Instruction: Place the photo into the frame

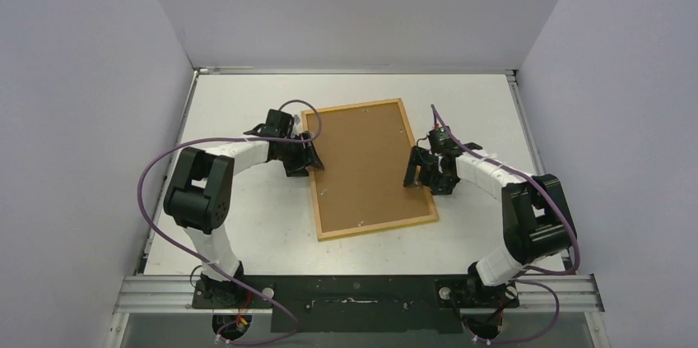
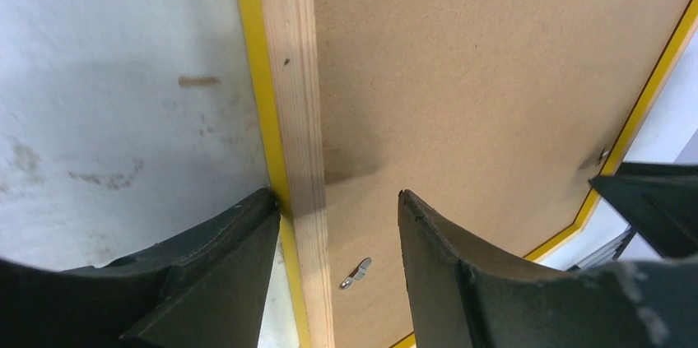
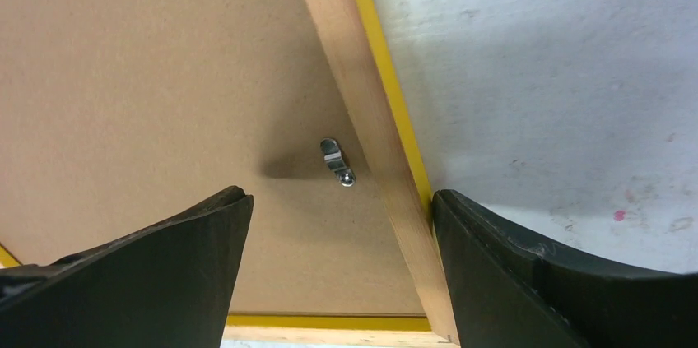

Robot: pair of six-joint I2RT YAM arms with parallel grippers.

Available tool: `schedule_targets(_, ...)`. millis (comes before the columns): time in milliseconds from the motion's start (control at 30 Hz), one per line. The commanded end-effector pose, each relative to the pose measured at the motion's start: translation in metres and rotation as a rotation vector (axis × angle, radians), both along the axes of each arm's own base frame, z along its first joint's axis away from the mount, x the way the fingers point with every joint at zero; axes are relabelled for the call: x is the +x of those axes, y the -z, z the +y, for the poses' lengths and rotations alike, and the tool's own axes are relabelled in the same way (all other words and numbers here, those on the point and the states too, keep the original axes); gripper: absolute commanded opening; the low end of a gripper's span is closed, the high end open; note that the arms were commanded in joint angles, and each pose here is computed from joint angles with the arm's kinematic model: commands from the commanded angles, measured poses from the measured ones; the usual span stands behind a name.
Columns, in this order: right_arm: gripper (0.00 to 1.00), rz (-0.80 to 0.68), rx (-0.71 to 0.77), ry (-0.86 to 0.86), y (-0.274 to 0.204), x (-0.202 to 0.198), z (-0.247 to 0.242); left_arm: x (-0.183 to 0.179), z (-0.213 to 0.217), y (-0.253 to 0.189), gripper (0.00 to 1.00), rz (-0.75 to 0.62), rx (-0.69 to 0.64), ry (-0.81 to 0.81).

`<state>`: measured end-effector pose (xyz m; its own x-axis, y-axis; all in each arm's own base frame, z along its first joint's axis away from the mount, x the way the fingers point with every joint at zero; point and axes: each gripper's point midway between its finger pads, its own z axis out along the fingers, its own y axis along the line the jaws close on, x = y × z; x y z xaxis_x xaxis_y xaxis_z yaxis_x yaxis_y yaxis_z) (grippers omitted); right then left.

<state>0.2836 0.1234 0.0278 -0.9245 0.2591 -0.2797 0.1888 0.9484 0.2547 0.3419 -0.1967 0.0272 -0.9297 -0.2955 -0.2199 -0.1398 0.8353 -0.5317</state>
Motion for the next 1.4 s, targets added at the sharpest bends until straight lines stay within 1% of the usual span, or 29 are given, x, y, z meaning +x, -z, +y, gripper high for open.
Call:
schedule_targets(0,0.81,-0.086,0.155,-0.109,-0.029,-0.007,0.04,0.019,0.008,0.014,0.53,-0.017,0.048,0.022)
schedule_targets(233,0.81,-0.118,0.196,-0.212,-0.045,-0.046,0.07,0.036,0.008,0.019,0.52,0.004,0.039,0.053)
schedule_targets(400,0.81,-0.102,0.17,-0.198,-0.045,-0.059,0.063,0.049,0.017,0.015,0.53,-0.019,0.048,0.033)
schedule_targets(467,0.82,-0.105,0.098,-0.144,-0.046,-0.058,0.048,0.055,0.023,0.005,0.54,-0.065,0.072,0.023)
schedule_targets(533,0.82,-0.145,0.028,-0.094,-0.057,-0.053,0.033,0.057,0.031,-0.007,0.56,-0.092,0.105,0.011)
schedule_targets(567,0.82,-0.169,0.011,-0.081,-0.065,-0.05,0.029,0.056,0.036,-0.012,0.57,-0.099,0.12,0.006)
schedule_targets(633,0.82,-0.228,0.039,-0.115,-0.081,-0.041,0.038,0.048,0.044,-0.023,0.59,-0.103,0.145,-0.007)
schedule_targets(700,0.79,-0.264,0.115,-0.182,-0.093,-0.033,0.062,0.034,0.049,-0.031,0.6,-0.098,0.151,-0.012)
schedule_targets(767,0.75,-0.27,0.171,-0.254,-0.096,-0.028,0.09,0.013,0.052,-0.035,0.61,-0.088,0.142,-0.014)
schedule_targets(867,0.7,-0.257,0.193,-0.375,-0.09,-0.026,0.135,-0.015,0.052,-0.041,0.61,-0.078,0.116,-0.006)
schedule_targets(1033,0.48,-0.19,0.215,-0.558,-0.07,-0.036,0.208,-0.051,0.049,-0.036,0.61,-0.066,0.083,0.063)
schedule_targets(1100,0.42,-0.167,0.224,-0.62,-0.062,-0.043,0.23,-0.06,0.048,-0.03,0.6,-0.052,0.081,0.081)
schedule_targets(1200,0.38,-0.134,0.224,-0.688,-0.051,-0.051,0.247,-0.068,0.042,-0.022,0.58,-0.028,0.063,0.111)
schedule_targets(1367,0.34,-0.069,0.226,-0.741,-0.036,-0.061,0.252,-0.073,0.042,-0.005,0.55,0.017,0.081,0.109)
